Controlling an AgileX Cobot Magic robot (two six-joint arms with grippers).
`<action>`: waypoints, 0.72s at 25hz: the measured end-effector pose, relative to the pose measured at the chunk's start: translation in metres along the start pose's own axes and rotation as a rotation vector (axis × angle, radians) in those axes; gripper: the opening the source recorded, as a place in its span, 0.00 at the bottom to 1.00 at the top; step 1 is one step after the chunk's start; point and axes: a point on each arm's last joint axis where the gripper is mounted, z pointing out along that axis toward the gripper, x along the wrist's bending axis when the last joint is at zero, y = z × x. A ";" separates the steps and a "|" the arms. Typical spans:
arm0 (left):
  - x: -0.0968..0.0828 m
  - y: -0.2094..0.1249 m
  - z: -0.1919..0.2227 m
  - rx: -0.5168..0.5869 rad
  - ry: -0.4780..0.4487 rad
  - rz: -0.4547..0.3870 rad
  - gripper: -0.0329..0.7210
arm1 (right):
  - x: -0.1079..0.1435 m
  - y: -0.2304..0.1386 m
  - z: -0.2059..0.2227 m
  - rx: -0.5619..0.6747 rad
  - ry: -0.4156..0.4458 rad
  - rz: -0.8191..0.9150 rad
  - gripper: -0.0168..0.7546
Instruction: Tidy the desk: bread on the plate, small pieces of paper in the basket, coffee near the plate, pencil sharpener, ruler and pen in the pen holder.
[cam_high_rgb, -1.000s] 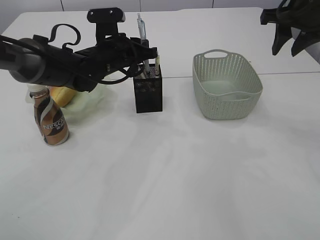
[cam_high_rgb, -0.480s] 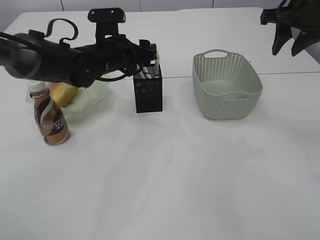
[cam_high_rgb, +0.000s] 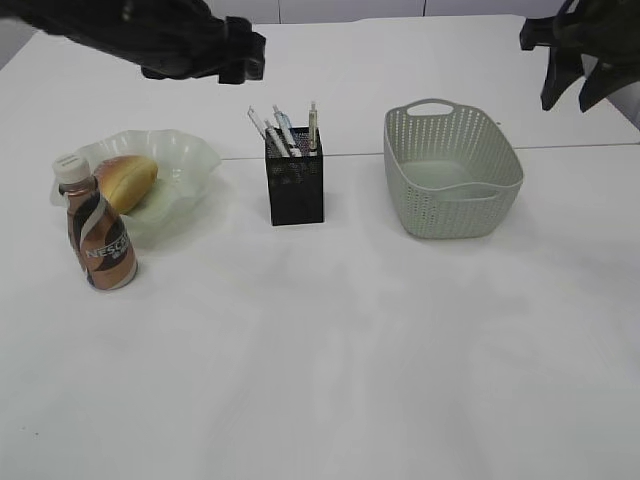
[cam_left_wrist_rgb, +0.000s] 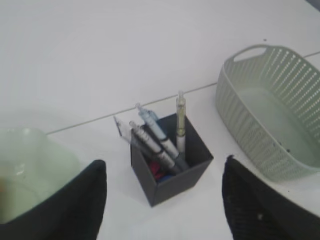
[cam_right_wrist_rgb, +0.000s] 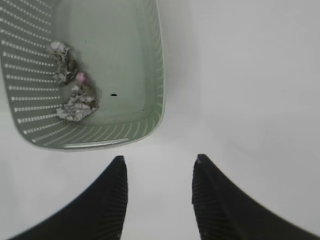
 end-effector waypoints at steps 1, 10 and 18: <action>0.000 0.003 -0.012 0.032 0.010 -0.001 0.74 | 0.002 0.000 0.000 0.001 0.019 -0.015 0.43; 0.003 0.010 -0.099 0.272 0.093 -0.070 0.74 | 0.020 -0.007 -0.054 -0.100 0.230 -0.092 0.43; 0.006 0.006 -0.161 0.432 0.152 -0.117 0.74 | 0.017 -0.034 -0.129 -0.237 0.234 -0.115 0.43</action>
